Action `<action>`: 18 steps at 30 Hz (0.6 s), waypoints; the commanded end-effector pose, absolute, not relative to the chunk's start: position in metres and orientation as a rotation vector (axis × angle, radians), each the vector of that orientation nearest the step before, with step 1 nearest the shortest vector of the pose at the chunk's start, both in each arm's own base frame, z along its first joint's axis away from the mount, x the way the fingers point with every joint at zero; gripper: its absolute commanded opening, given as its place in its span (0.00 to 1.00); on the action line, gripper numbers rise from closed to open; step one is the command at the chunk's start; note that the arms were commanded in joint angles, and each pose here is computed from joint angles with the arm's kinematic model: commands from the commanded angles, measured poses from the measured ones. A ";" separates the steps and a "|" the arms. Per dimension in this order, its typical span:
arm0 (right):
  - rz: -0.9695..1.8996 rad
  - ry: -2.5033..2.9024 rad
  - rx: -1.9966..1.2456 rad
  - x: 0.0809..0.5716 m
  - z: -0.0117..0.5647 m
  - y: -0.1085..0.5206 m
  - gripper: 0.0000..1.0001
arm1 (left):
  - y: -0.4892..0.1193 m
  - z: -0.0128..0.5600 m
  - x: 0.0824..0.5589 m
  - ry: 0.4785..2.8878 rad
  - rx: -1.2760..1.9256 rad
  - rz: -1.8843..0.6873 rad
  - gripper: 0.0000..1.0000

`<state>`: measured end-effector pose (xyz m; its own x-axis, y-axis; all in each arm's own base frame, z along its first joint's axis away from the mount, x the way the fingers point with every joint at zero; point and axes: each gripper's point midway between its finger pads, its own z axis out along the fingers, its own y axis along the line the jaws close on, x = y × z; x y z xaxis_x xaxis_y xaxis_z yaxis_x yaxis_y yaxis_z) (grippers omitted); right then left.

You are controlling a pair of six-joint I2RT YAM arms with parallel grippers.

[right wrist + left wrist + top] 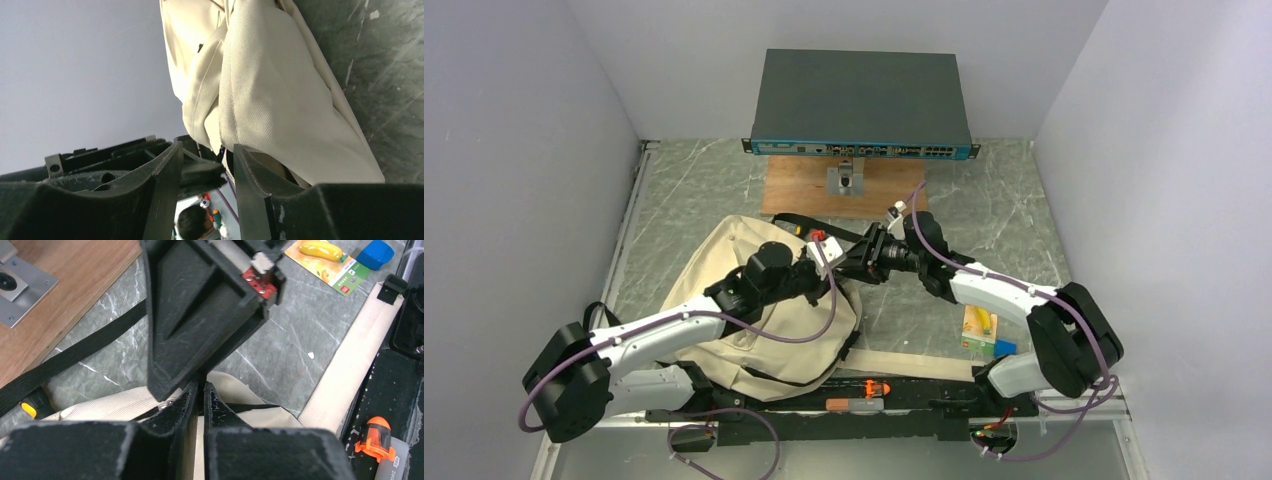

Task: Pack the student bag
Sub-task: Zip the student bag at the center of the board.

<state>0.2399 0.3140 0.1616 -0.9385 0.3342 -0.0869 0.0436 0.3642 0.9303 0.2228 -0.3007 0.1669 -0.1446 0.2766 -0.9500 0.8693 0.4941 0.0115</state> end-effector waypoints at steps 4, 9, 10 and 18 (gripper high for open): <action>1.519 2.368 0.306 0.253 0.160 0.318 0.46 | -0.313 0.187 0.201 1.642 1.018 -0.829 0.43; 1.478 2.391 0.249 0.249 0.152 0.320 0.47 | -0.299 0.207 0.191 1.701 0.936 -0.857 0.71; 1.455 2.393 0.221 0.249 0.151 0.321 0.47 | -0.294 0.213 0.193 1.706 0.911 -0.845 0.73; 1.085 2.409 -0.144 0.251 0.134 0.319 0.53 | -0.235 0.226 0.215 1.943 0.579 -0.680 0.99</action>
<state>0.2456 0.3227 0.1348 -0.9400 0.2252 -0.2565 -0.0989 0.5394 0.8362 0.1990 -0.2687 0.2197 -0.2999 0.1760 -0.9376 0.8035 0.5765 -0.1488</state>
